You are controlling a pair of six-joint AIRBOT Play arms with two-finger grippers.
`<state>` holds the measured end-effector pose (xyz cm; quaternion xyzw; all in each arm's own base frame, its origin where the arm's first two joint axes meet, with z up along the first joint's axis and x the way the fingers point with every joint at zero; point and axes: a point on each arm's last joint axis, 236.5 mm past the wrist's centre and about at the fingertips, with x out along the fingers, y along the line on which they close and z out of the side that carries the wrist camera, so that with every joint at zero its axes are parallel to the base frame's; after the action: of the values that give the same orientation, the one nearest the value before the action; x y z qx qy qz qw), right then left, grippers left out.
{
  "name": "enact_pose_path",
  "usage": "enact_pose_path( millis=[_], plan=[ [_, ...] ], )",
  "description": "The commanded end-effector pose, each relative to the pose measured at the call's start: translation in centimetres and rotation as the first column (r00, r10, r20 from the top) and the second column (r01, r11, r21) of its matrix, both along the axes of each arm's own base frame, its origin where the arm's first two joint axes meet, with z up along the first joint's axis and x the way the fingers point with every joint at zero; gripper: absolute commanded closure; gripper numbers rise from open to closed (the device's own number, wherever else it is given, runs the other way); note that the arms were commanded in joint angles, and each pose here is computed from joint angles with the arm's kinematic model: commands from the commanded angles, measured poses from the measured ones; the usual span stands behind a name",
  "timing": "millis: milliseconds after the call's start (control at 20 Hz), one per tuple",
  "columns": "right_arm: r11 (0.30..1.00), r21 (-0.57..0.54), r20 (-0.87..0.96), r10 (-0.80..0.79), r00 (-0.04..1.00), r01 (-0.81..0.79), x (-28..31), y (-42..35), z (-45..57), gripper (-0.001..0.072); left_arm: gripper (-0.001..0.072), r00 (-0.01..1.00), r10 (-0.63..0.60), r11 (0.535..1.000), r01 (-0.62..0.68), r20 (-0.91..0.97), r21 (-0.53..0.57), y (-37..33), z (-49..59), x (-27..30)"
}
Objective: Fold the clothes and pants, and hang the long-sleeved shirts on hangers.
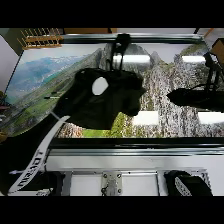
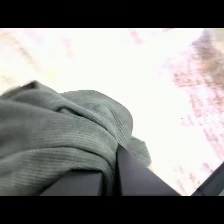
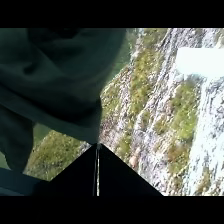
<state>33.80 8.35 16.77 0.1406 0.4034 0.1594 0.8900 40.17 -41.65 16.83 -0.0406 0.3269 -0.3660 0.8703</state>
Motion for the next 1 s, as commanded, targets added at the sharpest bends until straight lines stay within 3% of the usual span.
enact_pose_path(
  millis=[0, 50, 100, 300, 450, 700, 950],
  plan=[
    [0.997, 0.0, 0.067, -0.076, 0.995, 0.076, 1.6, -2.3, 1.0, 0.069, 0.06, 0.998, -0.058, 0.998, 0.058, 0.013, -0.011, -5.5, -2.0, 0.3],
    [0.995, 0.001, 0.071, -0.104, 0.992, 0.104, 1.8, -3.2, 1.1, 0.0691, 0.0207, 0.999, -0.045, 0.999, 0.045, -0.006, -0.001, -5.3, -2.7, 1.3],
    [0.992, 0.001, 0.067, -0.124, 0.99, 0.124, 1.9, -4.0, 1.0, 0.069, 0.0019, 0.999, -0.011, 1.0, 0.011, -0.05, 0.005, -4.3, -3.0, 2.3],
    [0.99, -0.004, 0.025, -0.144, 0.989, 0.144, 1.2, -5.1, 0.3, 0.069, 0.0045, 0.959, 0.202, 0.977, -0.185, -0.196, 0.102, 8.2, -2.3, 6.8],
    [0.993, -0.001, -0.014, -0.117, 0.993, 0.117, 0.4, -4.5, -0.2, 0.0691, 0.0045, 0.87, 0.397, 0.916, -0.353, -0.292, 0.193, 20.6, -4.9, 6.4],
    [0.997, 0.019, -0.032, -0.073, 0.997, 0.073, -0.1, -2.9, -0.3, 0.0692, 0.0045, 0.554, 0.637, 0.767, -0.525, -0.536, 0.369, 35.1, -18.2, -3.8],
    [1.0, 0.024, -0.049, 0.008, 0.999, -0.007, -0.1, -0.2, -1.0, 0.0692, 0.0045, 0.24, 0.631, 0.604, -0.748, -0.738, 0.273, 37.7, -26.4, -9.7]
  ],
)
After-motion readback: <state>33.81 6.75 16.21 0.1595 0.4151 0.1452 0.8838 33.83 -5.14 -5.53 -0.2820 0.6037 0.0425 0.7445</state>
